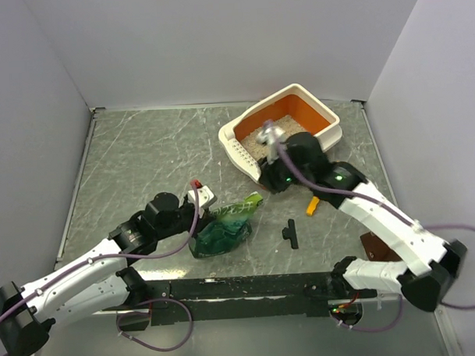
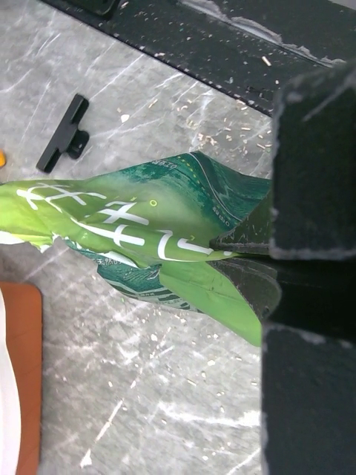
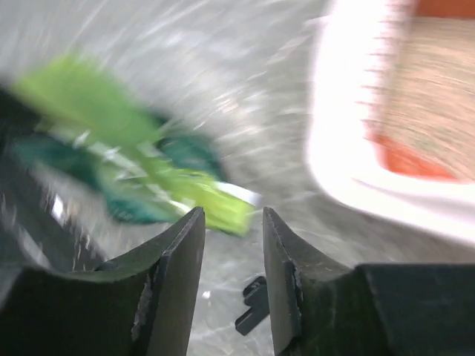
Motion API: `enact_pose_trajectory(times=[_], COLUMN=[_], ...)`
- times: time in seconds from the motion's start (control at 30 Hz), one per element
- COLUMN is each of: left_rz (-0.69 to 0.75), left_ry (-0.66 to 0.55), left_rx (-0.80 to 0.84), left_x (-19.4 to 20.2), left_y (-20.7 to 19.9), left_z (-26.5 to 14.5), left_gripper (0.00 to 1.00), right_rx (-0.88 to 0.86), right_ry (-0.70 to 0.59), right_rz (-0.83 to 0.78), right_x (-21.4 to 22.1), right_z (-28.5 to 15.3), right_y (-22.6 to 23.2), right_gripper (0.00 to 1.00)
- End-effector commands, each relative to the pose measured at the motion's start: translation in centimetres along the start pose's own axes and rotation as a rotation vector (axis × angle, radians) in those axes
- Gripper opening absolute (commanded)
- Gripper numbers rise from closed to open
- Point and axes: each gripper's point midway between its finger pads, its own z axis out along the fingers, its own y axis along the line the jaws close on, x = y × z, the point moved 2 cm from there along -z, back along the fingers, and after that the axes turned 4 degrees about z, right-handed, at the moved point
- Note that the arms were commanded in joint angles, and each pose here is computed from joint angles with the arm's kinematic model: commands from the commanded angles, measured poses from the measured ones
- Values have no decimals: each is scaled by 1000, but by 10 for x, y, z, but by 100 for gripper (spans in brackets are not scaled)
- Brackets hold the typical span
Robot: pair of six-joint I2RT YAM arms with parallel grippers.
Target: Fill the litter box with clean litter
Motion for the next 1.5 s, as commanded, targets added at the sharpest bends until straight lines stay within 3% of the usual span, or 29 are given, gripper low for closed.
enact_pose_trajectory(times=[0.0,0.1,0.17,0.33,0.47,0.8,1.03,1.47], left_rz=[-53,-81,-93,-128,-131,-64,-40,-6], left_ry=[0,-5,-3,-27,-100,-217,-226,-284], left_rx=[-157,-235,-287,-324,-275,-97,0,129], left_x=[-1,-4,-4,-10,-24,-43,-43,-53], left_y=[23,34,42,49,43,15,0,-22], left_z=[-6,-8,-10,-11,-14,-23,-21,-19], left_gripper=[1,1,1,1,1,1,1,1], right_rx=[294,214,261,343,413,544,593,700], right_ry=[-82,22,65,176,290,471,568,613], right_rz=[332,375,439,573,591,545,509,486], right_x=[3,33,57,113,143,183,206,220], right_z=[-28,-23,-18,-2,11,29,36,40], right_y=[-51,-37,-40,-43,-42,-34,-25,-35], right_gripper=[39,37,49,51,52,51,49,47])
